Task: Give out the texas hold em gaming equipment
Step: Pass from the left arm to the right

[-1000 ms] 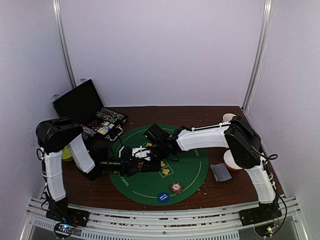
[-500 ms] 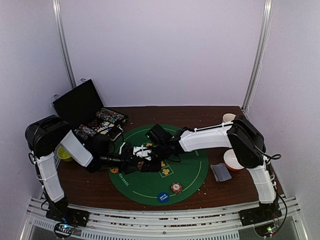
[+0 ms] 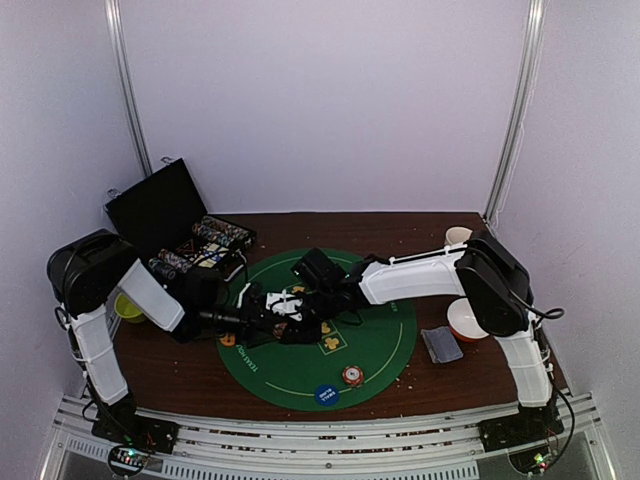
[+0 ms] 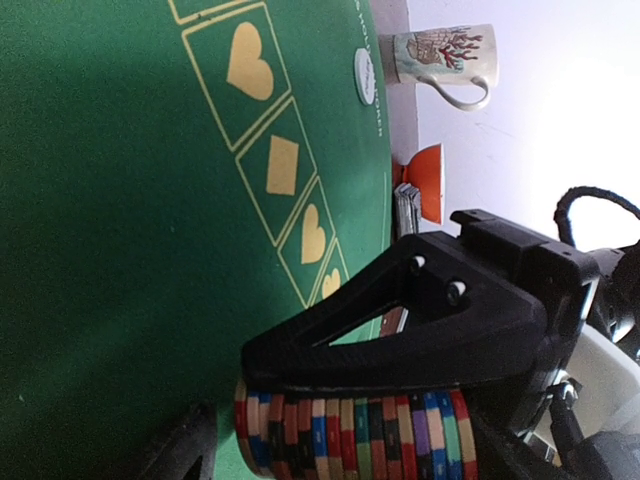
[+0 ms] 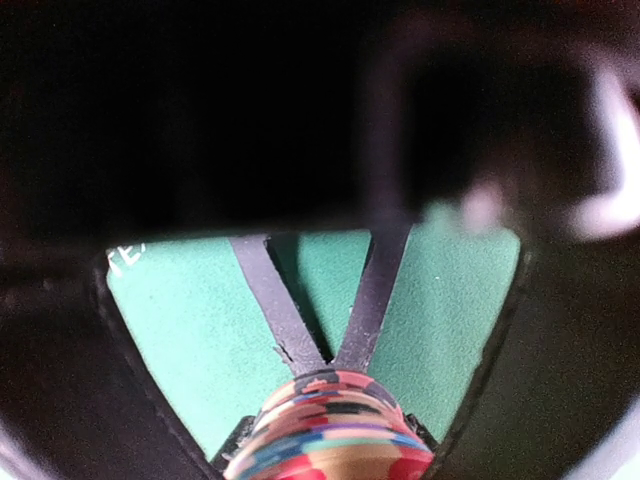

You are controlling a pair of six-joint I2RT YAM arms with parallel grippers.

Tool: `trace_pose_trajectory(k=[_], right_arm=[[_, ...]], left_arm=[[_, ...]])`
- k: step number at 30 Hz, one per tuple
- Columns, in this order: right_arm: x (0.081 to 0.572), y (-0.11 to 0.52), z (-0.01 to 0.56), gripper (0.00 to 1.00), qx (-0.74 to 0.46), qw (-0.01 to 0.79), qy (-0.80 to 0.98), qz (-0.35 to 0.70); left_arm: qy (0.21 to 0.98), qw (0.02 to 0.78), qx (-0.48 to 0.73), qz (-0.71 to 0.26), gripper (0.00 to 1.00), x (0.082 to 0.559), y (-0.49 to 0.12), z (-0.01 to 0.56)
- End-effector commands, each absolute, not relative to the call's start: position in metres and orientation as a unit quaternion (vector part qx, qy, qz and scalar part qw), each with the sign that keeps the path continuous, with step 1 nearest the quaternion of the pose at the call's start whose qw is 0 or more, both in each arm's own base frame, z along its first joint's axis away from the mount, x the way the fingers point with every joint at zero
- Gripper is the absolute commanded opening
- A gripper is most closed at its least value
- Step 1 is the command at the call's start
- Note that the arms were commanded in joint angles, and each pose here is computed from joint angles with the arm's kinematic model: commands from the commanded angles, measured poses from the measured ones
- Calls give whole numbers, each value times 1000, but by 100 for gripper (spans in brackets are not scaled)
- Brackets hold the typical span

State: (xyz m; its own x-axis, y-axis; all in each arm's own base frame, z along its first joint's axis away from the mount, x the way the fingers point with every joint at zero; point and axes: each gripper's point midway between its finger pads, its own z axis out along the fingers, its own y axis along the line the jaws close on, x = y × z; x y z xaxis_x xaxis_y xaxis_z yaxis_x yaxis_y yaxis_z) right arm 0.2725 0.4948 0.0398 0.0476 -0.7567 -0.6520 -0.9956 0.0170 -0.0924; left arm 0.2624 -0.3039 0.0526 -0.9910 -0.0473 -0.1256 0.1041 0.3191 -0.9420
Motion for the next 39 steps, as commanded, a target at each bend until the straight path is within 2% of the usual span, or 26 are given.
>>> trace_pose_trajectory(k=[1,4,9,17,39], right_arm=[[264,475,5,7,-663,230,690,178],[263,474,1,7,-662,230,692,173],[262,473,-1,7,-661,229,694,171],[264,470,-2,7,-657,229,699,165],[268,461,-13,6,-655,219,707,154]], left_arm=[[785,110,57,-607,84,272,-310,78],[776,111,52,-619,85,269,-308,80],[764,113,50,-633,94,268,-309,84],[768,112,47,-629,98,266,-307,79],[755,133,58,-639,98,268,-301,91]])
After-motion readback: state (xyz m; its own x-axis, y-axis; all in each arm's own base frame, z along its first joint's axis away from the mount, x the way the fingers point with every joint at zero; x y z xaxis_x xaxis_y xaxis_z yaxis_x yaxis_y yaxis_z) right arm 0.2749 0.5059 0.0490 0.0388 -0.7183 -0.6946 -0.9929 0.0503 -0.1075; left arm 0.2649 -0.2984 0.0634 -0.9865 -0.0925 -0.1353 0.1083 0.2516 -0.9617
